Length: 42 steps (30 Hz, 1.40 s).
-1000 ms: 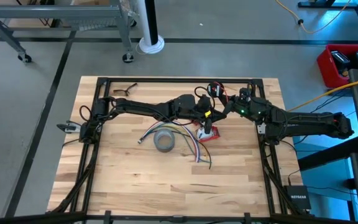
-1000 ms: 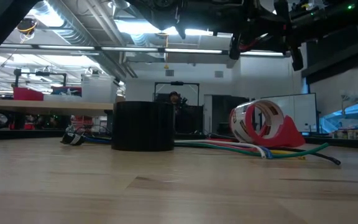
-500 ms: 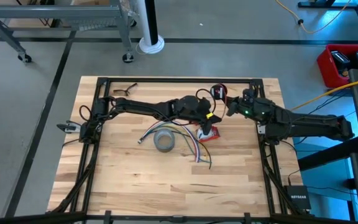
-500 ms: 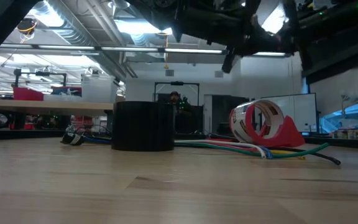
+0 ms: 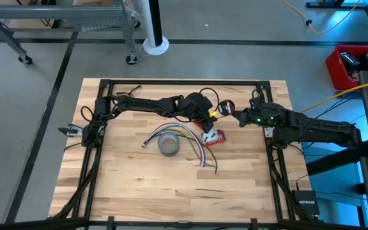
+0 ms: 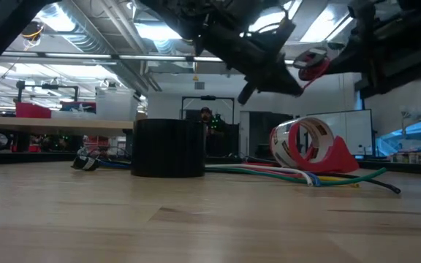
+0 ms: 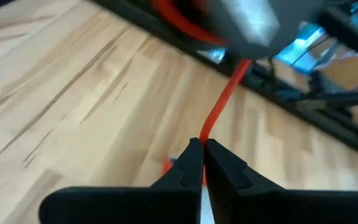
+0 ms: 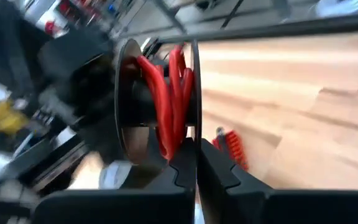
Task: Coil cords
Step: Coil the red wire on the black spool
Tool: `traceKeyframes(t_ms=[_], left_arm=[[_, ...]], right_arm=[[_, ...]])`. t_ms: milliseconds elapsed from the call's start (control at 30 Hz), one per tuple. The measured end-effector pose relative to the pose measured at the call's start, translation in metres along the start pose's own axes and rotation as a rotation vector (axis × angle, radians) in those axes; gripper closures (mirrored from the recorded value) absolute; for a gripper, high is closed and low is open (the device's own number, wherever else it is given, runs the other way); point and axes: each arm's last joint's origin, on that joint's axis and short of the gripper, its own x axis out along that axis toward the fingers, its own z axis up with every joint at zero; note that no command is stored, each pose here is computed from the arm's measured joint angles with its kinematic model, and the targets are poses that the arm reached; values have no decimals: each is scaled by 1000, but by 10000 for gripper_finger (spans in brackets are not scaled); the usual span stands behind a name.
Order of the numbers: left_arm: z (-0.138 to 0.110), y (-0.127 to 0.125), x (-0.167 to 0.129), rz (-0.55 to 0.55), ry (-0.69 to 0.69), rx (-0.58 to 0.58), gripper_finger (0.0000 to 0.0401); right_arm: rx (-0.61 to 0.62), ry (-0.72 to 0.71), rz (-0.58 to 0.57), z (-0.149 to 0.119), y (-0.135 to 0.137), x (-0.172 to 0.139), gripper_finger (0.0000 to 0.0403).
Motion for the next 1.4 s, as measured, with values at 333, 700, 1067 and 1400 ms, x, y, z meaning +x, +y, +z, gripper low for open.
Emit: traceKeyframes(t_ms=[333, 700, 1067, 1400], left_arm=[[-5, 16, -2, 52, 103, 56, 401], [-6, 19, -3, -26, 143, 47, 401], [15, 21, -11, -94, 119, -19, 400], [19, 19, -13, -148, 130, -32, 400]], right_arm=[[-11, 209, 11, -12, -6, 0, 400], [-8, 357, -3, -20, -9, 9, 400], [-2, 489, -48, -30, -12, 27, 400], [13, 506, -91, -34, -14, 35, 400]])
